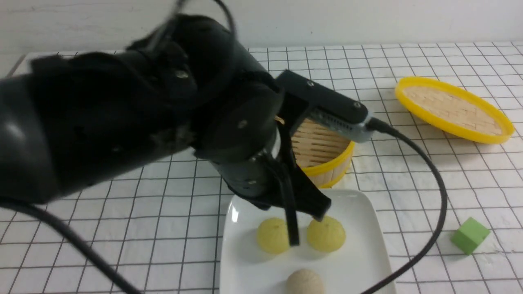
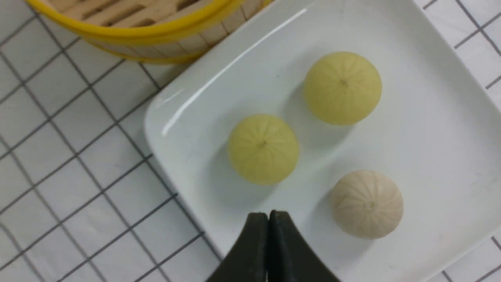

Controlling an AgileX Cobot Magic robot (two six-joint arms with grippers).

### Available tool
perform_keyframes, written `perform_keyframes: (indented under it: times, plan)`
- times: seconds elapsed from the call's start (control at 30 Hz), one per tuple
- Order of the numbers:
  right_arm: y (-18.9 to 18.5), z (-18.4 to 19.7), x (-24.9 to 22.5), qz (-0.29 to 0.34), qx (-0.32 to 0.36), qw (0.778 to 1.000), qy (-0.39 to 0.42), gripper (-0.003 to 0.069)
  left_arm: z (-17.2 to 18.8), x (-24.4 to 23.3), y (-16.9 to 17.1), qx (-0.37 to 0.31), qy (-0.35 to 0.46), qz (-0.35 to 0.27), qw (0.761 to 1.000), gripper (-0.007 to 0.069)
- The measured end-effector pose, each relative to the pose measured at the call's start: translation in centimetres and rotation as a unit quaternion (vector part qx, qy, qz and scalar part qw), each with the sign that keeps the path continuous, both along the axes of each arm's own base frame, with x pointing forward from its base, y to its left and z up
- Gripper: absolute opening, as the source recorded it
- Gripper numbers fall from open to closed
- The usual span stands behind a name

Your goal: Put the steamed buns into the plate on the white-black tablecloth.

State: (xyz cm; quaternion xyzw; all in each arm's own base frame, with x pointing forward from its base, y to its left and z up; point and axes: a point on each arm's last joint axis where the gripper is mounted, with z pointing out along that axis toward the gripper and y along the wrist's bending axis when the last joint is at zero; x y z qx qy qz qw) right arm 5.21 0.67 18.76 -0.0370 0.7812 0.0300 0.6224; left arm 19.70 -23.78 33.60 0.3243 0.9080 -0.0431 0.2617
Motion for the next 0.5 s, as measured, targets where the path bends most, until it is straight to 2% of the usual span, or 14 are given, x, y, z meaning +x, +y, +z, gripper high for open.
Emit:
perform_keyframes:
  times: [0.27,0.37,0.5]
  plan:
    - [0.2,-1.6,-0.1,0.022,-0.003,0.999,0.042,0.0025,4.4,-2.5,5.2,0.032,-0.038,0.029,0.998,0.0013]
    - [0.3,-1.6,-0.1,0.023,-0.004,0.999,0.045,0.0029,5.9,-4.1,7.3,0.008,-0.052,0.034,0.998,0.0013]
    - [0.3,-1.6,-0.1,0.023,-0.004,0.999,0.045,0.0033,6.0,-6.1,9.4,-0.023,-0.042,0.036,0.998,0.0013]
